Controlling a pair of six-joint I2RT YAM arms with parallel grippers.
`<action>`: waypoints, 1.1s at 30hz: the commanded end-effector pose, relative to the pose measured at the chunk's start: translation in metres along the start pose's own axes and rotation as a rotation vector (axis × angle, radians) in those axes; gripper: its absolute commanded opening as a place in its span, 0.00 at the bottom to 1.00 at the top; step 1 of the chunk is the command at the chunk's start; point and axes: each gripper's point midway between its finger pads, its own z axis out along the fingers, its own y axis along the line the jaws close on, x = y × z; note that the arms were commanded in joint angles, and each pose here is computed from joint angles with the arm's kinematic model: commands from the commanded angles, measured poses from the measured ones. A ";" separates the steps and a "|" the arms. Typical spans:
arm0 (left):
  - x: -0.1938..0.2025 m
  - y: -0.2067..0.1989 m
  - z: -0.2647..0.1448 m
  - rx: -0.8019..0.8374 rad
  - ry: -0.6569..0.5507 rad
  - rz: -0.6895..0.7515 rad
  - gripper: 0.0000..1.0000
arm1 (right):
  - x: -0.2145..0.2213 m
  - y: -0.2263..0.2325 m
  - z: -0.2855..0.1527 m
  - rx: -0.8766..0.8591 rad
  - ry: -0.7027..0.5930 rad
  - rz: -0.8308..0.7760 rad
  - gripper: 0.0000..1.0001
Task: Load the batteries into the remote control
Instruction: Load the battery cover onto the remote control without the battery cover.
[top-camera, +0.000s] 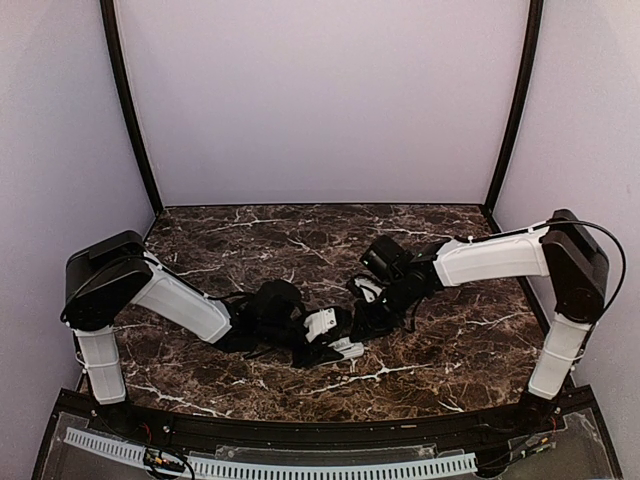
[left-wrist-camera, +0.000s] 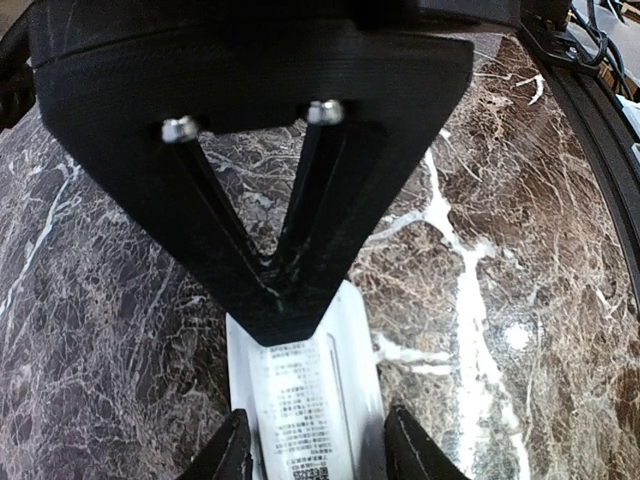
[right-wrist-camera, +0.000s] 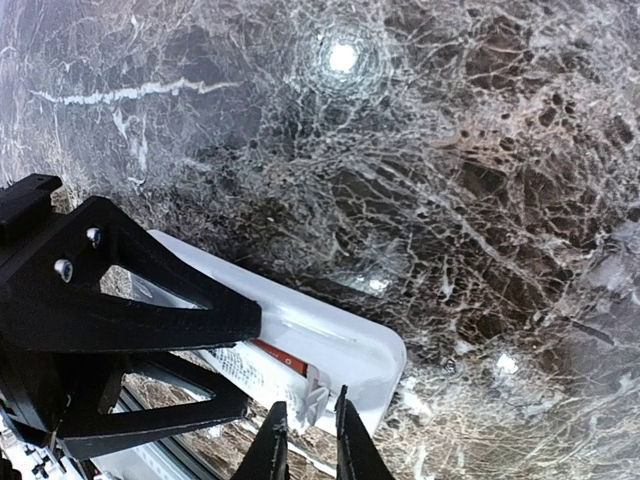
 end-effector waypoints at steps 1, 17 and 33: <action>0.006 -0.002 0.002 0.018 0.023 -0.008 0.44 | -0.002 -0.001 0.006 -0.019 0.006 -0.003 0.15; 0.011 -0.003 0.002 0.017 0.036 0.000 0.38 | 0.003 0.004 0.008 -0.063 0.027 0.026 0.06; 0.015 -0.003 0.001 0.012 0.050 -0.005 0.43 | 0.004 0.005 0.019 -0.091 0.041 0.051 0.03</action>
